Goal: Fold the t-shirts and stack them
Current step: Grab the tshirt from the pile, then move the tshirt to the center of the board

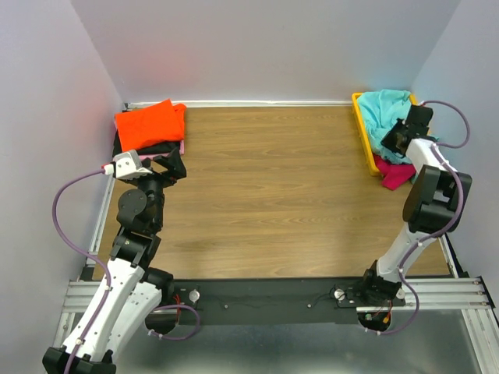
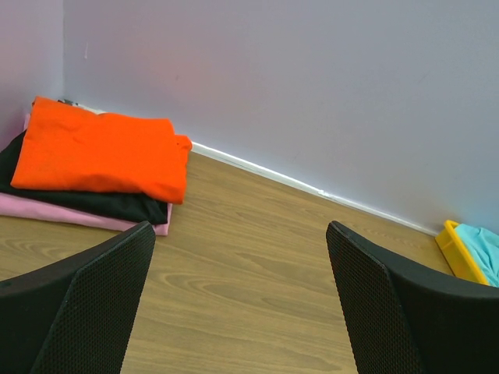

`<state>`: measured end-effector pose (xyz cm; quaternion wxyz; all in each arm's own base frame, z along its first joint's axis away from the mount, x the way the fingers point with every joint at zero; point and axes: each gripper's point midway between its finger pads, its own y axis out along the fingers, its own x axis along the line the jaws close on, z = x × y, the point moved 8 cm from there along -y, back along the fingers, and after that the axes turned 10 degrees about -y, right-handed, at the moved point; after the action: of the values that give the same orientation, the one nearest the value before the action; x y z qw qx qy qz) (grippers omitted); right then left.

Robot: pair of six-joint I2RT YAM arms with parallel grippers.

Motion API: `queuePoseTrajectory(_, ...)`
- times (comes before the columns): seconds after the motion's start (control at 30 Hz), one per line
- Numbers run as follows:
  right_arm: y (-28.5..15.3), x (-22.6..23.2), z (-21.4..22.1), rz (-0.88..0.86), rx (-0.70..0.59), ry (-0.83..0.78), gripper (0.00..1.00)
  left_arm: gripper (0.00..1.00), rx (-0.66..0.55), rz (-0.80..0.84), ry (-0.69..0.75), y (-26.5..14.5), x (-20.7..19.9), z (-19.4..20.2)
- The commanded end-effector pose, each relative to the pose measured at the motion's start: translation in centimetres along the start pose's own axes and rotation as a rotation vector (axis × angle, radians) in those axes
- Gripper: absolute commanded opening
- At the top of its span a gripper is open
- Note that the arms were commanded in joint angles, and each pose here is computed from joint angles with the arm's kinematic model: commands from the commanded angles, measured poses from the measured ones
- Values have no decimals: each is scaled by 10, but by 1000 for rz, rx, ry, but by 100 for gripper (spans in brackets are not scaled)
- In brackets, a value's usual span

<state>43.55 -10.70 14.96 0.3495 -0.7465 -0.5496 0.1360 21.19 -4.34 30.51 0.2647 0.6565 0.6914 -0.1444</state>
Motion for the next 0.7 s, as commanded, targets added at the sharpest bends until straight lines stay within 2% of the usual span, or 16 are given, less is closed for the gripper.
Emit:
queuePoseTrajectory(0.0, -80, 22, -70, -82, -242, -4, 0, 98, -20, -14, -8, -2, 2, -1)
queuePoseTrajectory(0.17, -161, 50, -110, -230, -430, -38, 1, 98, -24, -12, -9, -2, 2, -2)
queuePoseTrajectory(0.27, -217, 89, -125, -370, -541, -106, 1, 98, -24, -10, -10, -2, 2, -1)
queuePoseTrajectory(0.33, -254, 129, -127, -528, -586, -179, 1, 98, -21, -8, -8, -2, 1, -1)
queuePoseTrajectory(0.5, -329, 212, -113, -892, -632, -322, 1, 98, -23, -9, -7, -2, 2, -1)
queuePoseTrajectory(0.67, -375, 259, -102, -1145, -640, -425, 1, 98, -24, -17, -5, -1, 3, 0)
